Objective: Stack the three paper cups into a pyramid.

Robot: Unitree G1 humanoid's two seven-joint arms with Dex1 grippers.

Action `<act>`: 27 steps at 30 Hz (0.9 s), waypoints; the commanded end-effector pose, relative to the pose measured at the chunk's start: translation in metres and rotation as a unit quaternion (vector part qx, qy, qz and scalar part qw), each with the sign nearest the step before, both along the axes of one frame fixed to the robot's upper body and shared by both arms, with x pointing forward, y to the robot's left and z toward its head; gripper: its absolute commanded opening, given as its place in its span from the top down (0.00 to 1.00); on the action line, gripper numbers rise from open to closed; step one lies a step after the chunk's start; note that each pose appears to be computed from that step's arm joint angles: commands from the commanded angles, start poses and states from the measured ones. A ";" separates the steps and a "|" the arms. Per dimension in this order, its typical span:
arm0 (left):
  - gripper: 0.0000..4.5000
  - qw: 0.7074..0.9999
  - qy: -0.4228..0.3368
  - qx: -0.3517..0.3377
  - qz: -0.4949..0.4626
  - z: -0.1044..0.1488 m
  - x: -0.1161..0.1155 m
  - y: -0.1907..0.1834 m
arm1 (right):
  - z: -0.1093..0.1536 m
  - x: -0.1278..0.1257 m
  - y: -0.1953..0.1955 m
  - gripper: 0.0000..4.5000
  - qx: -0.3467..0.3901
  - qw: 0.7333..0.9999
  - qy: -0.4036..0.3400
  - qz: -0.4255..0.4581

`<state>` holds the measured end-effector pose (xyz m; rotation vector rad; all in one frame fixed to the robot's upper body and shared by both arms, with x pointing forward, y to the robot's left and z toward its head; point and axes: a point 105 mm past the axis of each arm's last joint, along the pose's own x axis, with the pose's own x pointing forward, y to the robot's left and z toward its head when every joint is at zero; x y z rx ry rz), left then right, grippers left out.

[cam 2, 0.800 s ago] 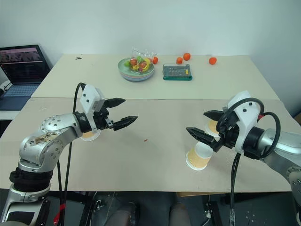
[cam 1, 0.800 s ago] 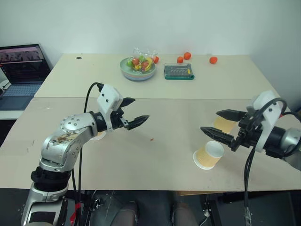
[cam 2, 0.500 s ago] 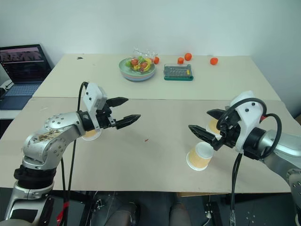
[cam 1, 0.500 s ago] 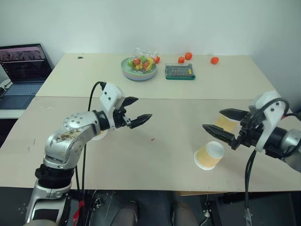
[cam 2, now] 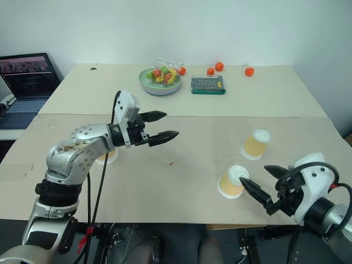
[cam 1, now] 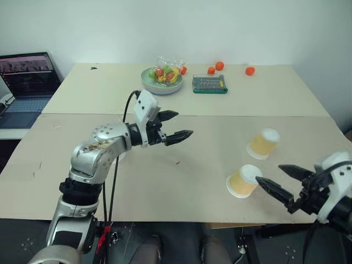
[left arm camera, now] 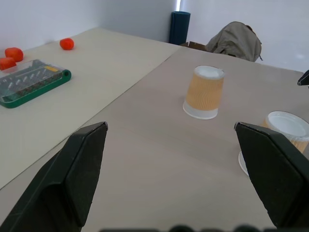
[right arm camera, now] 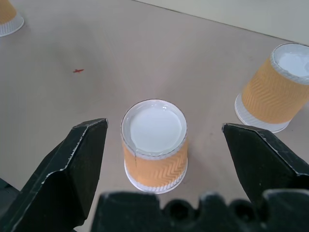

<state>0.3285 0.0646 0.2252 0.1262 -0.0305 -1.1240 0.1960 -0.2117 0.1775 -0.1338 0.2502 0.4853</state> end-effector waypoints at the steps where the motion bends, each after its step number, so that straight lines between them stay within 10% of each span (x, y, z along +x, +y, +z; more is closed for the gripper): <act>1: 0.00 1.000 -0.012 0.001 -0.028 0.010 -0.007 -0.004 | 0.001 0.000 0.010 0.01 0.002 1.000 -0.027 0.010; 15: 0.00 0.997 0.000 0.040 -0.060 0.007 -0.022 0.001 | -0.029 0.024 0.017 0.01 -0.007 0.999 -0.027 0.023; 27: 0.00 0.998 0.010 0.044 -0.045 -0.006 -0.021 0.005 | 0.017 0.034 0.017 0.01 -0.034 0.995 -0.072 0.061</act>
